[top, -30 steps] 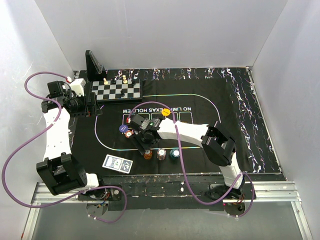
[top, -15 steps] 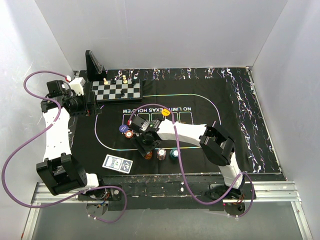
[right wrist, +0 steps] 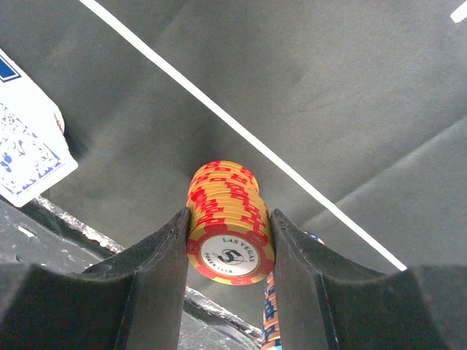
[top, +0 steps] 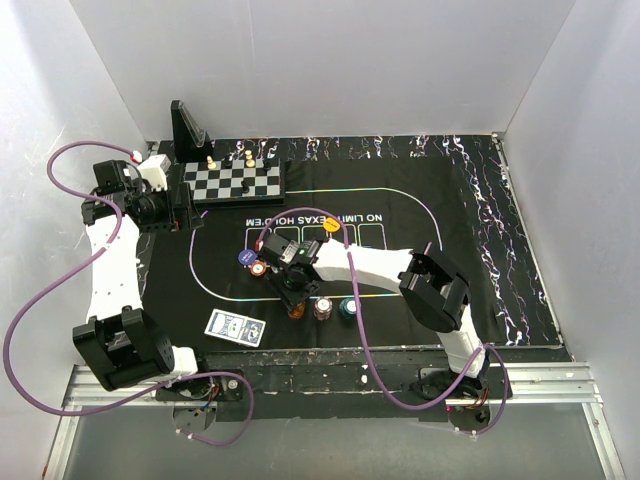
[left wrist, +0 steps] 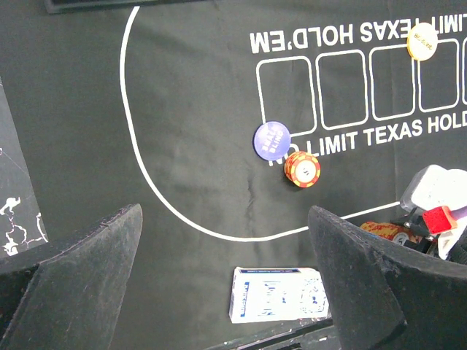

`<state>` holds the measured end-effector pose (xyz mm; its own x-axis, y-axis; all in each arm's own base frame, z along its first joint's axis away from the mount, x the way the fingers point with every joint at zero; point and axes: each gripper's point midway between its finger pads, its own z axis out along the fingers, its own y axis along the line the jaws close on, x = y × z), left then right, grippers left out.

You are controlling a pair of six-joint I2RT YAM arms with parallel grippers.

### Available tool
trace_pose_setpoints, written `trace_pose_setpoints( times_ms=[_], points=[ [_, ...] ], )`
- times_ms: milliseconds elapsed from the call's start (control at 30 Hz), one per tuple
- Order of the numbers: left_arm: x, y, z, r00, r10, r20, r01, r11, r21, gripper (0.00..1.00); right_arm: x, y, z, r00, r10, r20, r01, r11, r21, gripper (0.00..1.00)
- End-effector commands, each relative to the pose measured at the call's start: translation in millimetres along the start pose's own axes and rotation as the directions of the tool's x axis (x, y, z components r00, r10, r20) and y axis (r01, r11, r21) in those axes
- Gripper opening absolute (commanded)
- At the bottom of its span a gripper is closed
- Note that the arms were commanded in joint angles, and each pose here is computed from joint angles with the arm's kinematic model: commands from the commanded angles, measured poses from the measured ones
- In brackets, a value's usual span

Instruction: Distribute texas hold em gaming equipment

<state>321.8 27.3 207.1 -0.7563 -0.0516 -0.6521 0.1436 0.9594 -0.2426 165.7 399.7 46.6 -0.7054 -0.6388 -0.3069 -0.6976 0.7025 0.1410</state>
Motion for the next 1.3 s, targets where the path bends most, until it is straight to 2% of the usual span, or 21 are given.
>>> trace_pose_setpoints(
  times_ms=[0,233,500,700,867,1167,1267],
  points=[
    [-16,-1,-15,0.998,0.031,0.052,-0.030,0.999,-0.020,0.98,-37,-2,-46,0.991,-0.013,0.133,0.011,1.000,0.016,0.38],
    [-16,-1,-15,0.998,0.031,0.048,-0.030,0.999,-0.019,0.98,-60,-14,-70,0.983,-0.006,0.186,0.003,1.000,0.018,0.36],
    [-14,-2,-11,0.999,0.026,0.042,-0.026,1.000,-0.007,0.98,-121,-85,-74,0.952,0.138,0.273,-0.153,0.988,0.033,0.26],
    [-13,-8,-8,0.999,0.011,0.038,-0.013,0.999,0.037,0.98,-167,-145,-36,0.935,0.198,0.295,-0.238,0.965,0.109,0.25],
    [-11,-9,-7,0.999,0.018,0.034,-0.019,0.999,0.042,0.98,-186,-172,-10,0.916,0.249,0.315,-0.296,0.949,0.112,0.25],
    [-14,-12,-10,0.999,0.019,0.043,-0.022,0.998,0.058,0.98,-192,-192,17,0.898,0.307,0.315,-0.353,0.930,0.101,0.26],
    [-17,-15,-12,0.999,0.015,0.050,-0.019,0.997,0.070,0.98,-185,-195,26,0.902,0.318,0.292,-0.363,0.925,0.113,0.32]
  ],
)
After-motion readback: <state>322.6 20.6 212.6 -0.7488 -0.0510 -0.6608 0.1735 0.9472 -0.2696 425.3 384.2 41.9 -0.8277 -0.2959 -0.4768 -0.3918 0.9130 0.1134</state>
